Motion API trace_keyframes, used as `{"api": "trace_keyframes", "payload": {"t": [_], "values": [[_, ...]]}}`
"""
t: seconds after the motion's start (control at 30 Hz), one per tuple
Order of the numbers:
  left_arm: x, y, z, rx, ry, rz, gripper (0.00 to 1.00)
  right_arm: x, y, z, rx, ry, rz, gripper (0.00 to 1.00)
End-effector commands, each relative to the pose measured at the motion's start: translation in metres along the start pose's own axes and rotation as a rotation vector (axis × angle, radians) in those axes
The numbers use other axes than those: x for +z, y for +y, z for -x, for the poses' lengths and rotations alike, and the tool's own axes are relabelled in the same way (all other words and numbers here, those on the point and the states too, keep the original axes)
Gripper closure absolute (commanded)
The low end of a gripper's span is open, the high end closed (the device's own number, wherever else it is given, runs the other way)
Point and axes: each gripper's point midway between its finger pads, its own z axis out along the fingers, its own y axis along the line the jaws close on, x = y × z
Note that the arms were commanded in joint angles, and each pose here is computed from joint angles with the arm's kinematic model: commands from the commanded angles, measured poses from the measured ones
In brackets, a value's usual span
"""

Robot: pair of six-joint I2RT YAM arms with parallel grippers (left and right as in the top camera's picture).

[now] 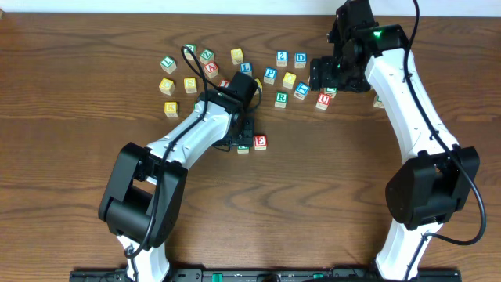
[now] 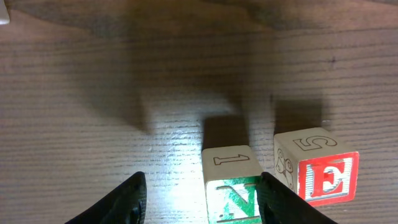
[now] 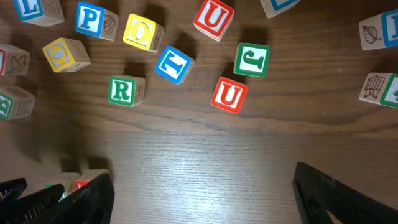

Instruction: Spell out NEURIPS

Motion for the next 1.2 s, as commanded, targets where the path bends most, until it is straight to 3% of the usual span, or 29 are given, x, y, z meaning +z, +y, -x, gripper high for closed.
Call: {"api": "trace_keyframes", "payload": {"t": [0.0,0.77,1.17], "values": [[0.003,-0.003,-0.004,0.058,0.012,-0.014,0.44,0.003,-0.005,-0.001,-0.002,0.007,-0.016,0.13],[-0.016,-0.008,0.005,0.085,-0.040,-0.040,0.43,0.003,-0.005,-0.001,-0.001,0.007,-0.015,0.13],[0.000,-0.015,-0.010,0.117,0.006,-0.027,0.42,0.003,-0.006,-0.002,-0.002,0.011,-0.017,0.13]]}}
